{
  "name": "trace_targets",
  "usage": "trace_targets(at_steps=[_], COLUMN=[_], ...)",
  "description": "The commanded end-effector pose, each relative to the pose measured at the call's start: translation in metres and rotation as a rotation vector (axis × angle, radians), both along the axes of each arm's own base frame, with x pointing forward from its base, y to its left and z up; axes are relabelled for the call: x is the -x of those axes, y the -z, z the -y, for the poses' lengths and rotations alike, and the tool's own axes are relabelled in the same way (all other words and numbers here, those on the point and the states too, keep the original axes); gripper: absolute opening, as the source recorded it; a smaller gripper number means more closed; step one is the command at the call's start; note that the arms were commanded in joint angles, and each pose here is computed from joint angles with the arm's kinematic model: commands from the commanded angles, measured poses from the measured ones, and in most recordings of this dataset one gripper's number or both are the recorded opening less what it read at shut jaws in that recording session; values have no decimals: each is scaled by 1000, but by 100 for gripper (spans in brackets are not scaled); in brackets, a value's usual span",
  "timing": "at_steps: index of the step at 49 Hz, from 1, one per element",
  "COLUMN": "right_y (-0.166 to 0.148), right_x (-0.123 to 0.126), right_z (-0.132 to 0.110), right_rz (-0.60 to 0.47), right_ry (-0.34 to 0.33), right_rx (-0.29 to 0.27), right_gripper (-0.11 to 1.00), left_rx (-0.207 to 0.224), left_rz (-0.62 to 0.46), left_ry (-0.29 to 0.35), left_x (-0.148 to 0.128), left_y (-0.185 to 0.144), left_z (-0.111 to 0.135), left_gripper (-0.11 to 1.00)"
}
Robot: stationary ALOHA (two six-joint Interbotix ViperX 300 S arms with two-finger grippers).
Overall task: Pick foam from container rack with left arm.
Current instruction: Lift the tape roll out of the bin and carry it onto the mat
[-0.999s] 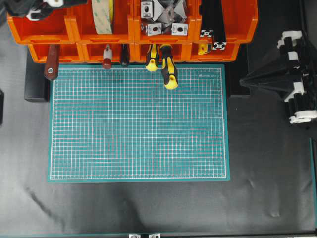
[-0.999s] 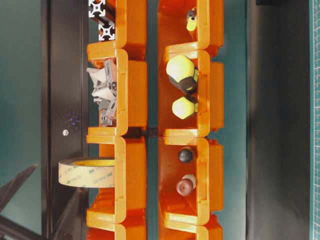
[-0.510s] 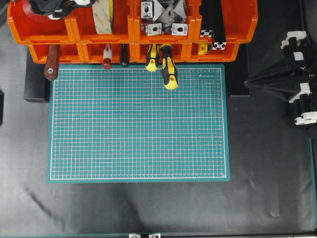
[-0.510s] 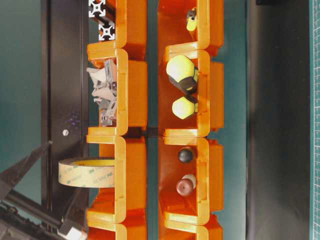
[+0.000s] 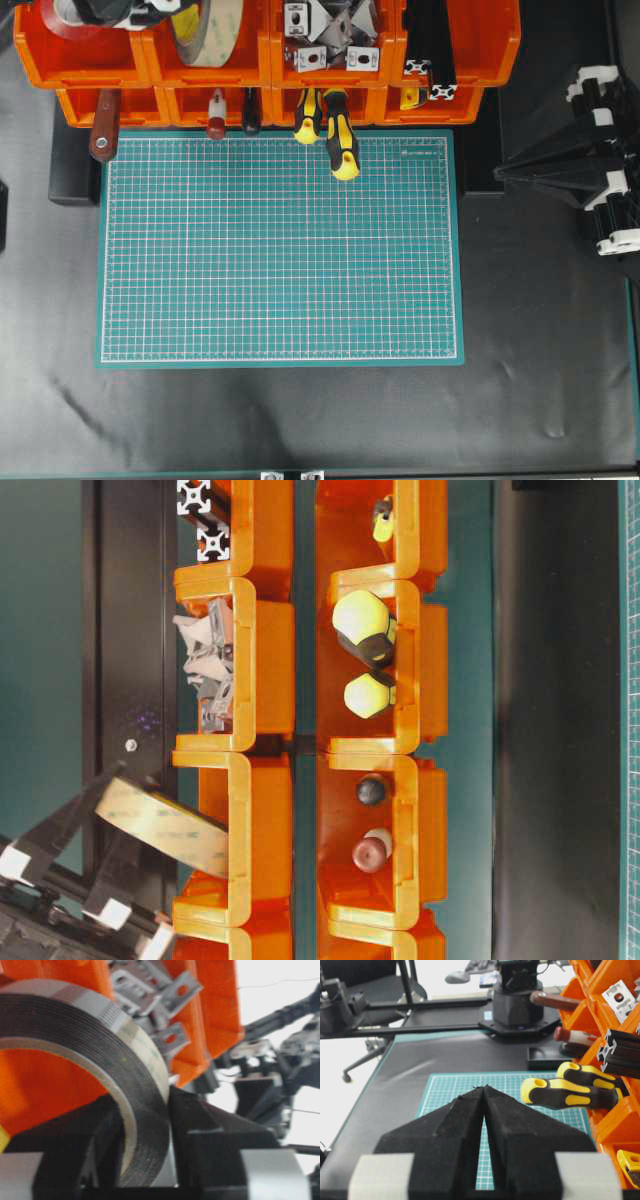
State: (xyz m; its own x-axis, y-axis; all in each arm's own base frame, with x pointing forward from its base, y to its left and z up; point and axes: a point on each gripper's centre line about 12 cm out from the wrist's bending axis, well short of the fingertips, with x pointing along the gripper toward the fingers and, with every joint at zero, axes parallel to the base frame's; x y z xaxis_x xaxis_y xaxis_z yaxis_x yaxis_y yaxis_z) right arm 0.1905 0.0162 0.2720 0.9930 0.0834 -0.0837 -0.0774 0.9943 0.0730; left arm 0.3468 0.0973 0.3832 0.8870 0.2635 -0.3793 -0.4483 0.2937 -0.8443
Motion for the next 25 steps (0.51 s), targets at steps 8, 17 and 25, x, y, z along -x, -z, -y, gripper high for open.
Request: trace_targets(at_steps=[8, 17, 25], right_y=[-6, -6, -7], right_x=[-2, -2, -1], right_z=[-1, -2, -2], right_rz=[19, 21, 22], right_ry=[-4, -7, -8], right_rx=[-6, -6, -8], right_gripper=[0, 0, 0], left_rx=[-90, -193, -312], left_rz=[254, 305, 273], left_ry=[49, 210, 430], left_x=[0, 2, 3], left_y=[-60, -82, -70], left_z=[14, 64, 128], left_gripper=[22, 22, 22])
